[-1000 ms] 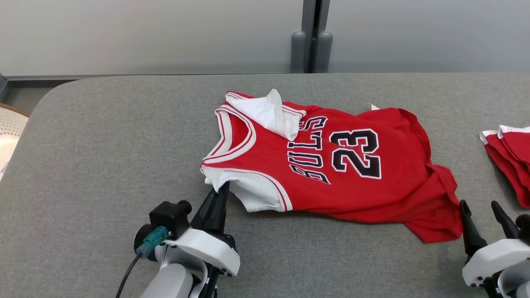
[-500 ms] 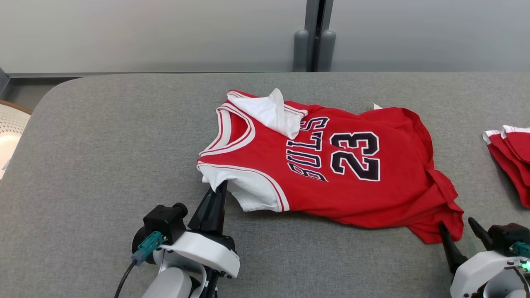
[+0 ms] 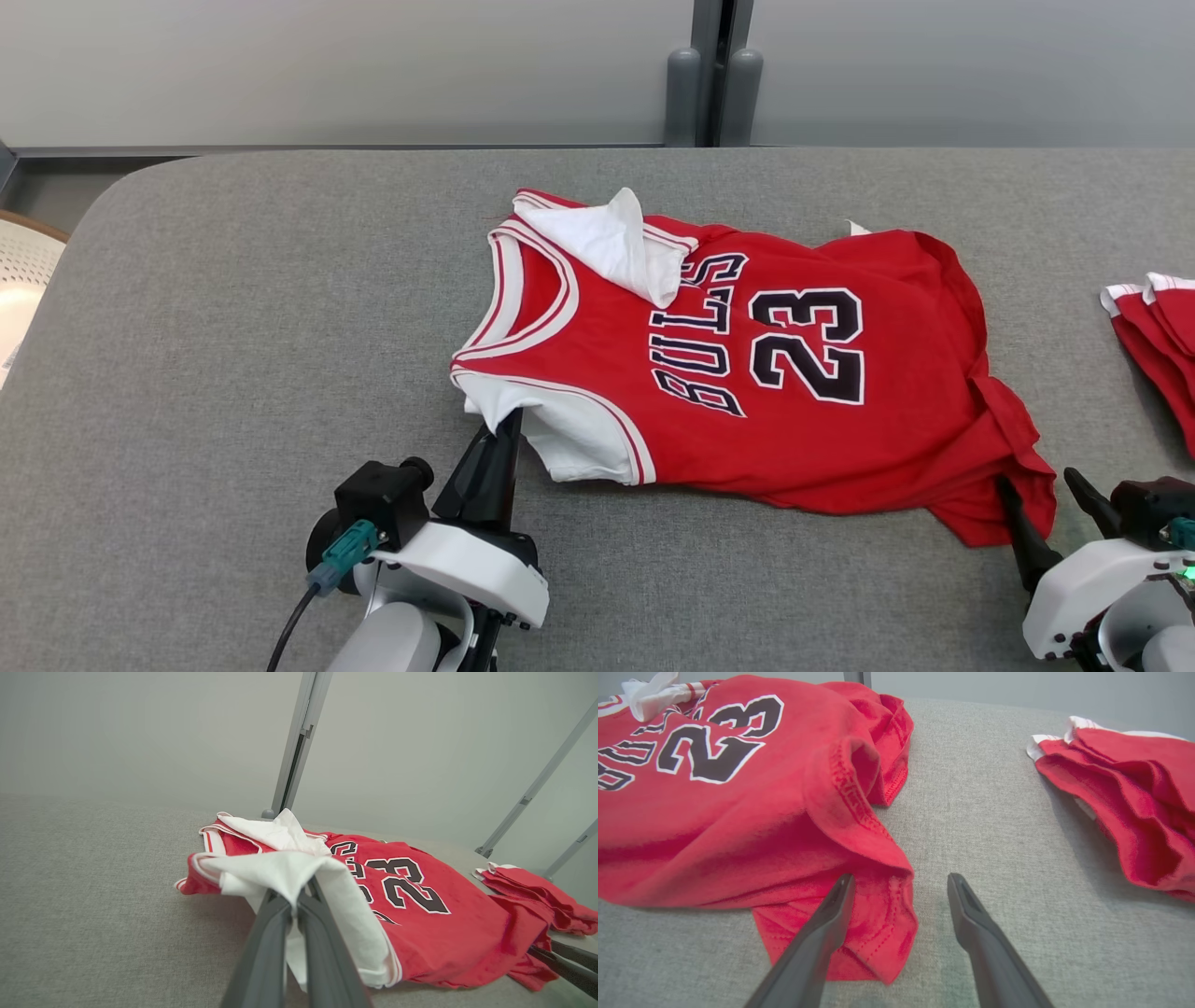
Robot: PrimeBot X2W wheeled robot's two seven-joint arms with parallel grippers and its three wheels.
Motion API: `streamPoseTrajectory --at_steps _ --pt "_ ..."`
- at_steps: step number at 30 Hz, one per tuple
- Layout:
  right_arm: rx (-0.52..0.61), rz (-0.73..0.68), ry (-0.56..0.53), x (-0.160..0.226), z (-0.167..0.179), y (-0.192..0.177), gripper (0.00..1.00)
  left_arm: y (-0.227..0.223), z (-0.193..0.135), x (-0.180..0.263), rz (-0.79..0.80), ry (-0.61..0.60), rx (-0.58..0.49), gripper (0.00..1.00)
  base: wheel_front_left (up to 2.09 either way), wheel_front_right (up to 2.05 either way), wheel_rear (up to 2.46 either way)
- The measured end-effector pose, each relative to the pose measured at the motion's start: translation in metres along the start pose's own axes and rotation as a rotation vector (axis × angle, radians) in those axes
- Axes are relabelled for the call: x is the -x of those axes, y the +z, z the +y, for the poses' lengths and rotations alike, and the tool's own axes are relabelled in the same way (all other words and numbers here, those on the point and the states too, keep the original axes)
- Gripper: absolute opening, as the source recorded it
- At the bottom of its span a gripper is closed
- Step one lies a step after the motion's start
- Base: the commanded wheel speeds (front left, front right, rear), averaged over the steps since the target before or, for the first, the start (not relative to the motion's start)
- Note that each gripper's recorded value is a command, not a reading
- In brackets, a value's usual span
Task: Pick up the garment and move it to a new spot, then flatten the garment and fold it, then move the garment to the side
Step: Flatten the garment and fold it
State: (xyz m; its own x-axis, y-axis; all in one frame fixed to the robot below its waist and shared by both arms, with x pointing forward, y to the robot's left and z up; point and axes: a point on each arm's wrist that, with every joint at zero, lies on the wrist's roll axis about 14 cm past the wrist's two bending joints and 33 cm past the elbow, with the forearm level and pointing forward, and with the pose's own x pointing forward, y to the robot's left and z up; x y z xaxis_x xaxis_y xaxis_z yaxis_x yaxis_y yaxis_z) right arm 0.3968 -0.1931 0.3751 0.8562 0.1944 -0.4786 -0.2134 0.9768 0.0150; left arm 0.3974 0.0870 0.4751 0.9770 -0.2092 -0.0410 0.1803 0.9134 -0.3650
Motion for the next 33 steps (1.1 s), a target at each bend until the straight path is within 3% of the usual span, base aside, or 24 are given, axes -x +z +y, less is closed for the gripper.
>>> streamPoseTrajectory --at_steps 3,4,5,6,16,19,23,28,33 --pt "-0.003 0.006 0.007 -0.004 0.001 0.0 1.0 -0.001 0.001 0.0 0.004 0.005 -0.001 0.0 0.0 0.0 0.0" --pt "0.001 0.006 0.009 -0.005 0.001 0.001 0.77 -0.001 0.002 -0.001 0.004 0.005 -0.001 0.0 0.0 0.0 0.0" --pt "-0.004 0.005 0.011 -0.007 0.001 0.002 0.22 -0.001 0.002 -0.001 0.004 0.008 -0.002 0.0 0.0 0.0 0.0" --pt "-0.01 0.003 0.017 -0.008 0.002 0.003 0.0 -0.001 0.002 -0.002 0.004 0.008 -0.003 0.0 0.0 0.0 0.0" --pt "-0.092 -0.037 0.092 -0.001 0.015 0.028 0.0 0.01 0.006 -0.001 -0.026 0.019 0.013 0.0 0.0 0.0 0.0" --pt "-0.206 -0.108 0.165 0.008 0.03 0.06 0.0 0.029 0.015 -0.003 -0.082 0.056 0.137 0.0 0.0 0.0 0.0" --pt "-0.283 -0.203 0.281 0.031 0.044 0.111 0.0 0.062 0.012 -0.009 -0.167 0.04 0.219 0.0 0.0 0.0 0.0" --pt "-0.431 -0.327 0.431 0.066 0.06 0.172 0.0 0.128 -0.004 -0.018 -0.265 -0.039 0.269 0.0 0.0 0.0 0.0" --pt "-0.5 -0.537 0.531 0.107 0.062 0.244 0.0 0.199 -0.021 -0.013 -0.333 -0.103 0.344 0.0 0.0 0.0 0.0"
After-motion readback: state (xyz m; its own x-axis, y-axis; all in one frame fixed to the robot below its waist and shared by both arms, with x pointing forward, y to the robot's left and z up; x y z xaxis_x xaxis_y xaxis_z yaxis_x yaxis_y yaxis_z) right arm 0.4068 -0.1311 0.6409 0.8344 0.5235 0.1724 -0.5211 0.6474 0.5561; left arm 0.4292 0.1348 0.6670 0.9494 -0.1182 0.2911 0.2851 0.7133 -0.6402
